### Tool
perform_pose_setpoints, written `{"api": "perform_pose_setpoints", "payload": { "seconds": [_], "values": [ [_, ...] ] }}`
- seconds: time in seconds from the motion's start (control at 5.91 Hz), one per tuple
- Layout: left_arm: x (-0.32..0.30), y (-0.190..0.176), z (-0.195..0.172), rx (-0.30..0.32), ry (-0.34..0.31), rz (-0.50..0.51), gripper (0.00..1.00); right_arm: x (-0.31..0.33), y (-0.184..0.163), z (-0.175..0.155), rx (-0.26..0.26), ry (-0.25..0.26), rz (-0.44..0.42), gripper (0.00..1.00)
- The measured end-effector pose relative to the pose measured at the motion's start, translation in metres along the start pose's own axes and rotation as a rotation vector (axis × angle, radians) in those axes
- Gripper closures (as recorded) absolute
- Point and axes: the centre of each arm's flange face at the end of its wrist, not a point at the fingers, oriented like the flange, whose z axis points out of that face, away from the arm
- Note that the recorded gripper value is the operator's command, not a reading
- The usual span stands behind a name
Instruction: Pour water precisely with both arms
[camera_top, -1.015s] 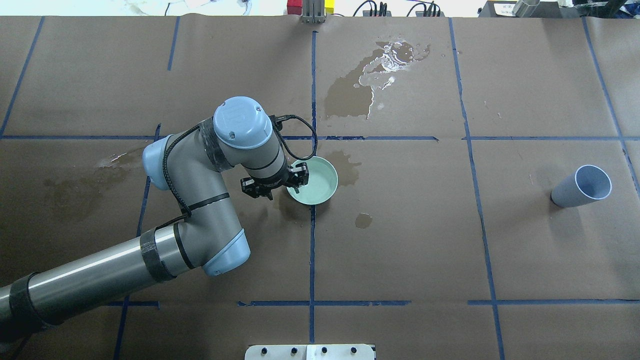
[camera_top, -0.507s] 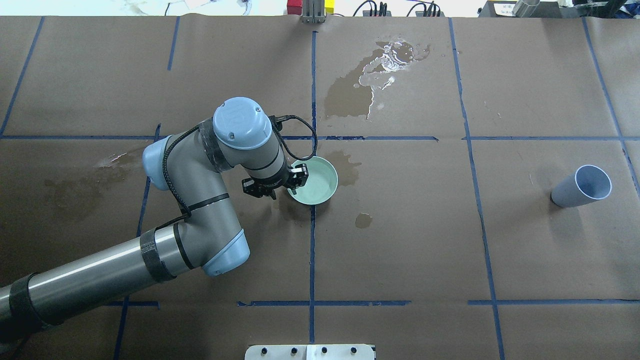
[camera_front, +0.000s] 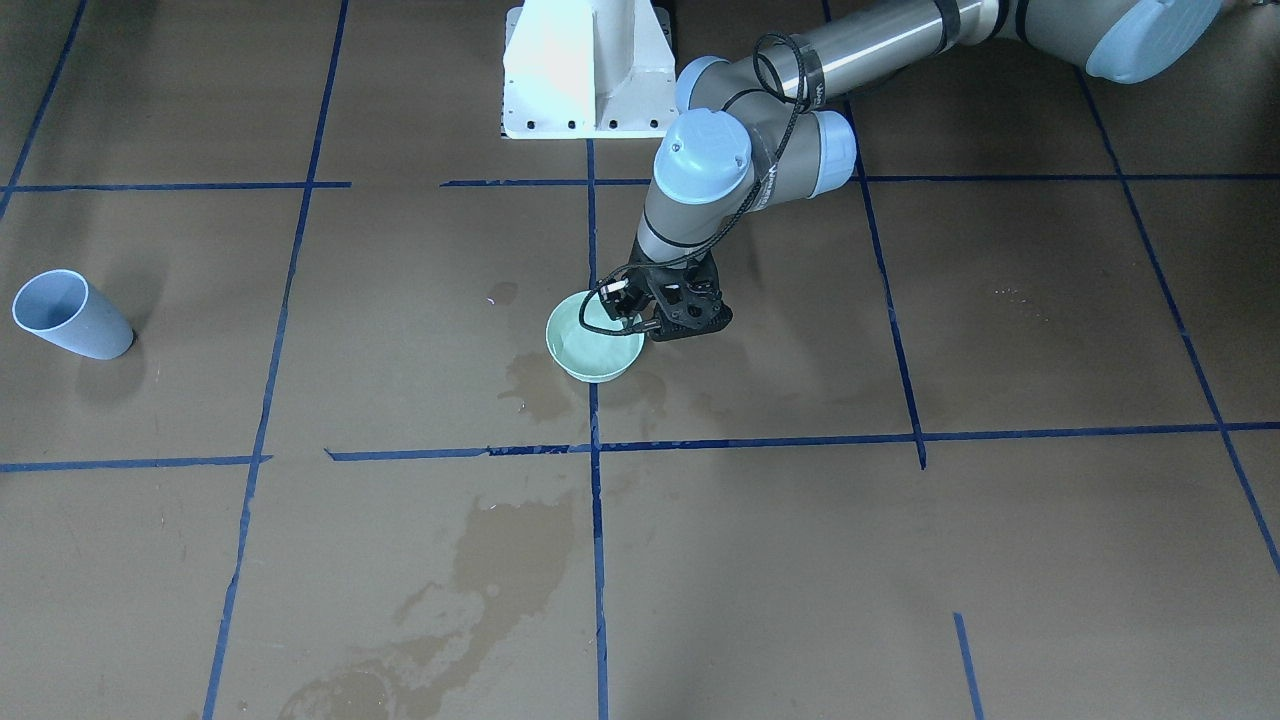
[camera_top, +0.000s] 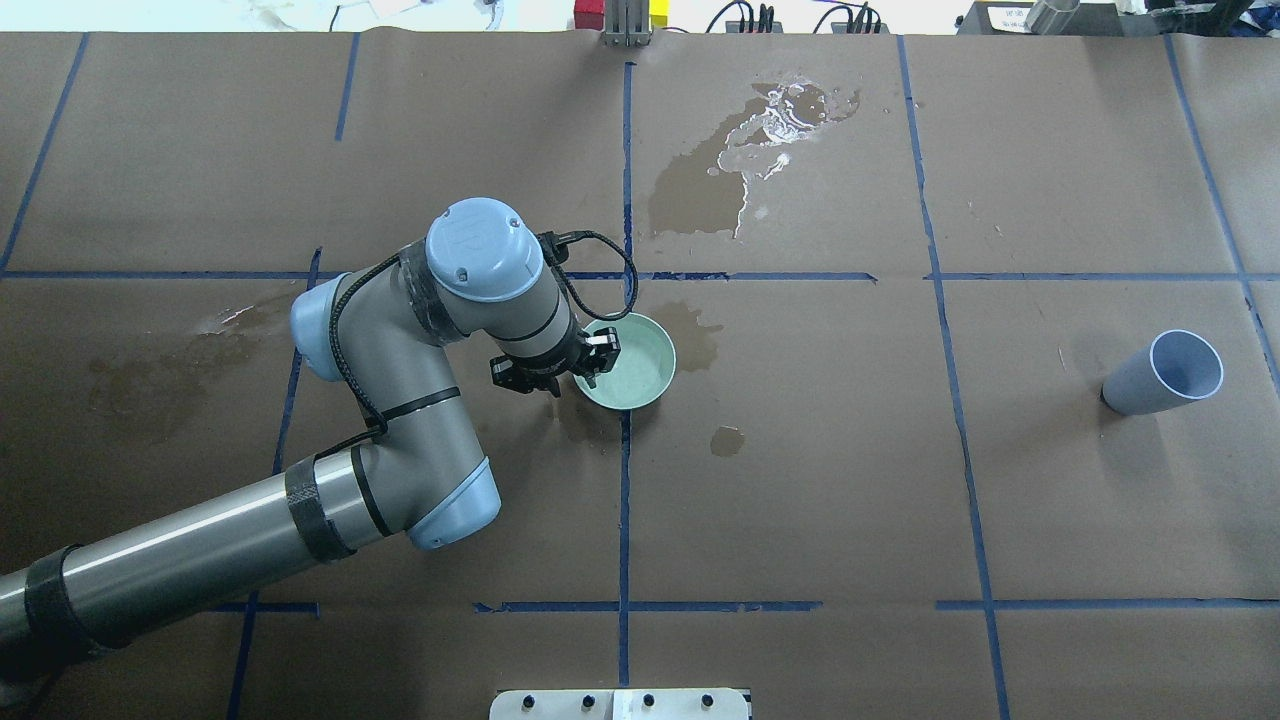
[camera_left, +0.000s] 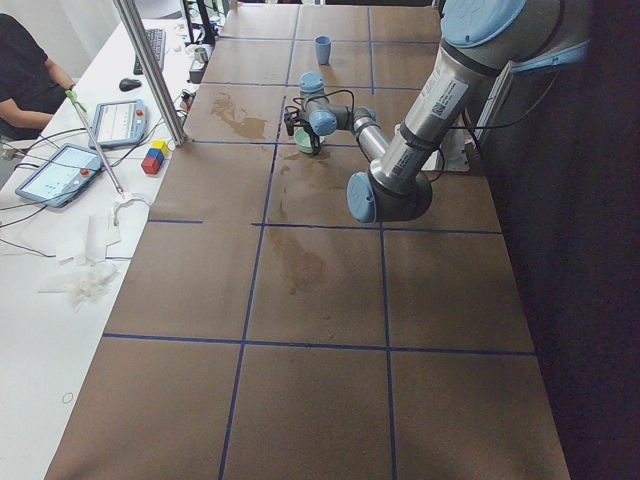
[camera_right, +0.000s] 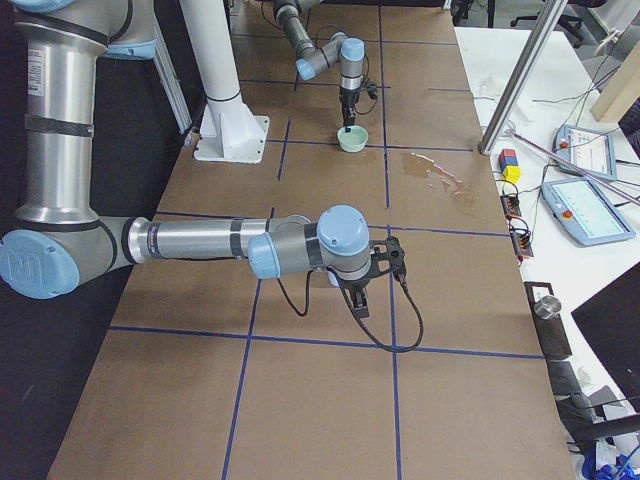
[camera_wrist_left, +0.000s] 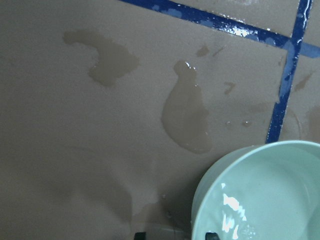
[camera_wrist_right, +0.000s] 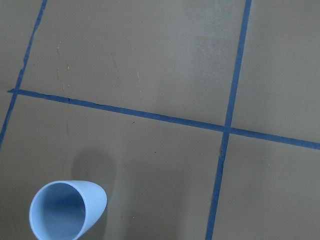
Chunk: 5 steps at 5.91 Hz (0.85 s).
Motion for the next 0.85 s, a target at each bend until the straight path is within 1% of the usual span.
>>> {"api": "perform_pose_setpoints", "payload": {
  "seconds": [0.17, 0.34, 0.68, 0.85],
  "values": [
    [0.0, -0.001, 0.002, 0.001, 0.004, 0.002, 0.96, 0.0, 0.0, 0.0, 0.0, 0.0, 0.0, 0.0],
    [0.001, -0.002, 0.001, 0.003, 0.012, 0.004, 1.0, 0.0, 0.001, 0.0, 0.0, 0.0, 0.0, 0.0],
    [0.002, -0.008, -0.007, 0.015, 0.039, 0.01, 1.0, 0.0, 0.0, 0.0, 0.0, 0.0, 0.0, 0.0],
    [0.0, -0.019, -0.019, 0.029, 0.053, 0.003, 1.0, 0.0, 0.0, 0.0, 0.0, 0.0, 0.0, 0.0]
  ]
}}
